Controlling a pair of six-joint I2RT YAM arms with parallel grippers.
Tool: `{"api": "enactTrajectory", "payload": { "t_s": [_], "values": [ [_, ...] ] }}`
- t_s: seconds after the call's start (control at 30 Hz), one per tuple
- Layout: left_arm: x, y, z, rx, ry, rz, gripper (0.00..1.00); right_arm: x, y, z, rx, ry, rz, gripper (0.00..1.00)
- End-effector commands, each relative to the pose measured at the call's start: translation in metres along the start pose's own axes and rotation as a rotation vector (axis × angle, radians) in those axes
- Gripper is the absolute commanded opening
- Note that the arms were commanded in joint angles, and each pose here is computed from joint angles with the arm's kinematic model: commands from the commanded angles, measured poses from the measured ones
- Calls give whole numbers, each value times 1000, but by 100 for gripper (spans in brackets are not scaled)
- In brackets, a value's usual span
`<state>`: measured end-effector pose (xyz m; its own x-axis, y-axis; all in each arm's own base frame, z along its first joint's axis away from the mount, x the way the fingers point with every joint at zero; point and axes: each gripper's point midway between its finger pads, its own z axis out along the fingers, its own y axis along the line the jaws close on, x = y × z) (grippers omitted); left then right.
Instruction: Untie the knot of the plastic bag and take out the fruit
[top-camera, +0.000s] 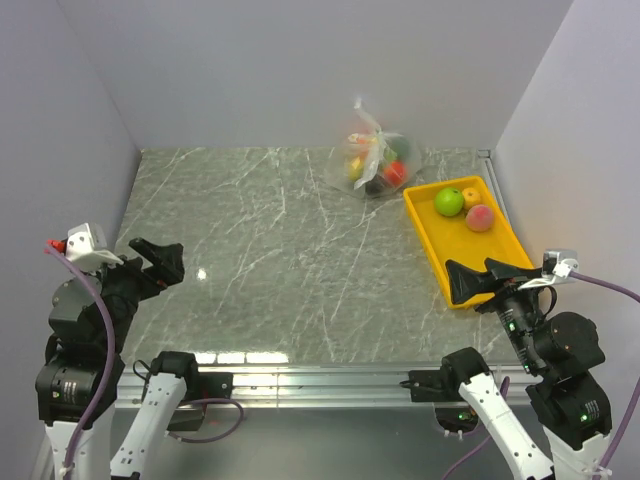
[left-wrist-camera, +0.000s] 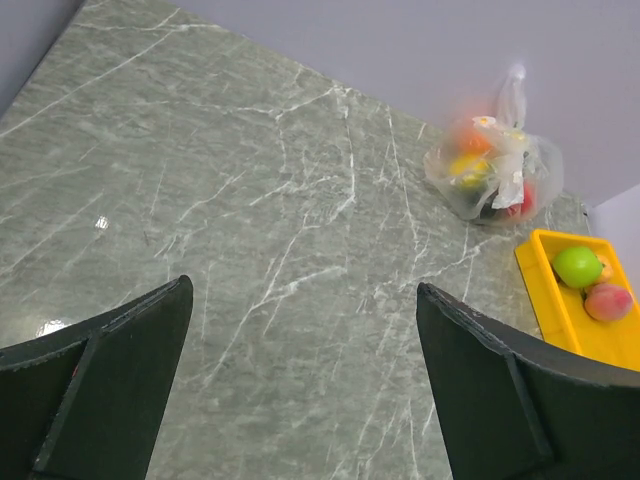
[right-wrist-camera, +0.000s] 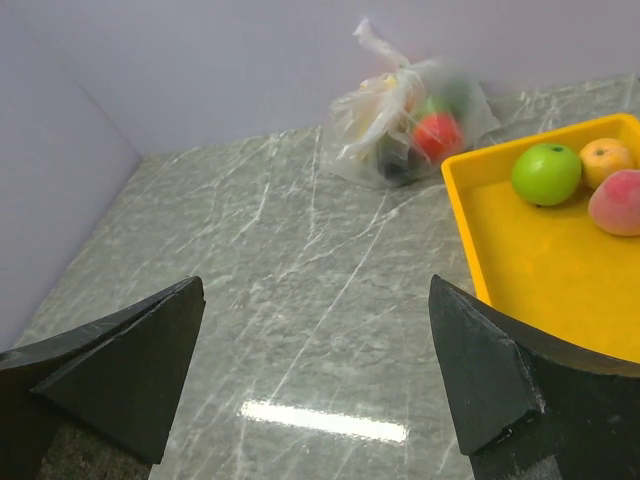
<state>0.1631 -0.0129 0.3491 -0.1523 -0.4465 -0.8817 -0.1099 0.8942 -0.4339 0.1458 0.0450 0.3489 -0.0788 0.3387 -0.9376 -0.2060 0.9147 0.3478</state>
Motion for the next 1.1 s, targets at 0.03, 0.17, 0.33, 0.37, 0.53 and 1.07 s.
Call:
{"api": "enactTrajectory", "payload": {
  "t_s": [0.03, 0.17, 0.33, 0.37, 0.53, 1.07],
  "values": [
    [-3, -4, 4, 19, -20, -15, 99, -7, 9, 0, -34, -17, 25, 100],
    [-6, -4, 4, 13, -27, -16, 99, -6, 10, 0, -35, -5, 37, 100],
    [-6, -2, 3, 6, -27, -10, 99, -6, 12, 1, -47, -3, 32, 100],
    [-5, -2, 4, 6, -23, -12, 99, -5, 14, 2, -61, 4, 27, 100],
    [12, -3, 10, 6, 36, -75, 99, 11, 25, 34, -95, 104, 18, 100],
    [72, -26, 19, 141, 270, -175, 99, 43, 15, 247, 236, 286, 294, 100]
  ]
}}
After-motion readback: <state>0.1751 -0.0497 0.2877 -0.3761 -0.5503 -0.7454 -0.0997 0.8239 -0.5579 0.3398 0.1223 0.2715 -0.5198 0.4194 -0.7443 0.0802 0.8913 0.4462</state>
